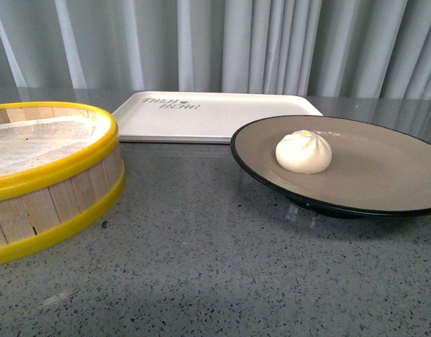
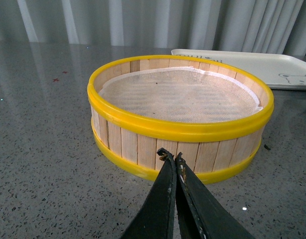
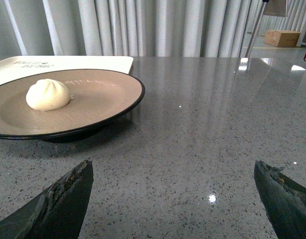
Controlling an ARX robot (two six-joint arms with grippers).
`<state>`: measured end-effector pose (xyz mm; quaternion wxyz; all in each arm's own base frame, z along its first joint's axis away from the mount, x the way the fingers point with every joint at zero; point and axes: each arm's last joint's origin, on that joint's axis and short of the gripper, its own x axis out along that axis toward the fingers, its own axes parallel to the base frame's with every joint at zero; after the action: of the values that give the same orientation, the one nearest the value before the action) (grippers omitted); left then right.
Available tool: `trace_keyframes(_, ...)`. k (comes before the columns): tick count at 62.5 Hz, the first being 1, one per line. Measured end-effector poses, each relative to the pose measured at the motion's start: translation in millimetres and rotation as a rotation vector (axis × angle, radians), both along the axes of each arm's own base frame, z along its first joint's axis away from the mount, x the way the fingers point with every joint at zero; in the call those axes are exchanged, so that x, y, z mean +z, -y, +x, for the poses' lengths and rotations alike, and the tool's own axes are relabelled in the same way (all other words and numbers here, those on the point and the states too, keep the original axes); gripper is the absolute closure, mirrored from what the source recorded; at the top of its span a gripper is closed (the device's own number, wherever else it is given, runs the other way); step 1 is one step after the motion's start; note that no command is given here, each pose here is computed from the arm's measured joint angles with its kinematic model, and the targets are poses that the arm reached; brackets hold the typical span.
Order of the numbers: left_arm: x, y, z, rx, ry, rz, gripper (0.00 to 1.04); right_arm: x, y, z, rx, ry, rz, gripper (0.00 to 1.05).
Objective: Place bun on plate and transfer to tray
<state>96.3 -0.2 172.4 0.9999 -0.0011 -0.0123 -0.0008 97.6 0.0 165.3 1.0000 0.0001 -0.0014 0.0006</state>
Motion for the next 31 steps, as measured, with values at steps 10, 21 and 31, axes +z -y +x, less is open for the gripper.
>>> trace_keyframes(10, -0.1, 0.0, 0.0, 0.0, -0.001, 0.0, 1.01, -0.1, 0.0, 0.0, 0.0, 0.0, 0.0, 0.08)
trace_keyframes(21, -0.1, 0.0, 0.0, 0.0, -0.001, -0.001, 0.7, -0.1, 0.0, 0.0, 0.0, 0.0, 0.0, 0.08)
trace_keyframes(31, -0.1, 0.0, 0.0, 0.0, -0.001, -0.001, 0.35, 0.0, 0.0, 0.0, 0.0, 0.0, 0.0, 0.08)
